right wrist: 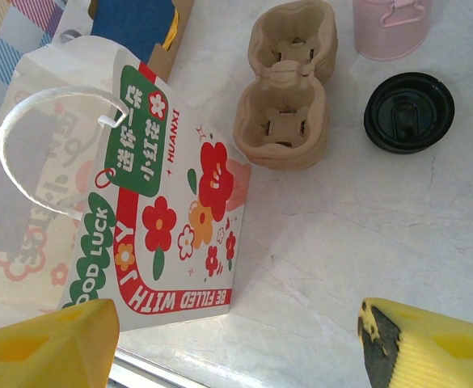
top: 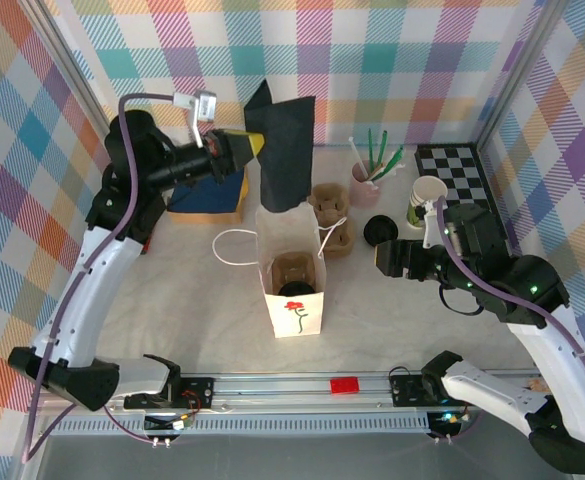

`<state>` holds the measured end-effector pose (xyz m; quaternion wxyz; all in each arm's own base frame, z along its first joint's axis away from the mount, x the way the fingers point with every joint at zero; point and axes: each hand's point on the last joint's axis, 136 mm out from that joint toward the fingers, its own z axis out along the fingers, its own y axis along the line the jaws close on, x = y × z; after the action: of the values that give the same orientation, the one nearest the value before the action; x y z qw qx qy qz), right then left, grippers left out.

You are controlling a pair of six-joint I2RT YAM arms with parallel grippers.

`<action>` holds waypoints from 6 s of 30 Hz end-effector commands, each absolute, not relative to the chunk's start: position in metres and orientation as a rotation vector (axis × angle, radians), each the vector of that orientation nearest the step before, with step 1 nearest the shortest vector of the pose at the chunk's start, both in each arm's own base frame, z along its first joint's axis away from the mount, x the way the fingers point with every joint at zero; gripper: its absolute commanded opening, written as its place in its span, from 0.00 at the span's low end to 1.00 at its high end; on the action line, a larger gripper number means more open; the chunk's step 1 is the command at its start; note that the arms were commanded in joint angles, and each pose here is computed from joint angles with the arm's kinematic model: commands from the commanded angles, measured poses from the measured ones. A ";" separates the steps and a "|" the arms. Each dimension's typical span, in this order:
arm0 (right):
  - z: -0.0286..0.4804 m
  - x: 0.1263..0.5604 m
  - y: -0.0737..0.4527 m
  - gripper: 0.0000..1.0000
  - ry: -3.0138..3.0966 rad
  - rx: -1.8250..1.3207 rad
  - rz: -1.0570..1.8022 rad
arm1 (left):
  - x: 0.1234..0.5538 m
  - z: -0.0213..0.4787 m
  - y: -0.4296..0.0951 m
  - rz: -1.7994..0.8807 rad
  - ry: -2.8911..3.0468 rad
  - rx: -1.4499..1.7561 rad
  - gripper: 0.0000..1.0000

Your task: Pack the takeout coffee

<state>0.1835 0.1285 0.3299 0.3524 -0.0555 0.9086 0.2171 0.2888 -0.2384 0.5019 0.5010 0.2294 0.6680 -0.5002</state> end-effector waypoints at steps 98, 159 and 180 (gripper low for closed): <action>0.315 0.183 0.136 0.78 2.333 -0.085 0.656 | 0.262 0.356 -0.237 -0.614 1.577 0.365 0.00; 0.300 0.180 0.146 0.78 2.349 -0.076 0.742 | 0.266 0.315 -0.226 -0.504 1.588 0.329 0.00; 0.299 0.183 0.148 0.78 2.339 -0.087 0.738 | 0.258 0.311 -0.231 -0.465 1.565 0.344 0.00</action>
<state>0.1813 0.1458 0.2943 0.3296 -0.0350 0.9032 0.2725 0.2613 -0.2317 0.3065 0.6594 0.1560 0.7061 -0.2055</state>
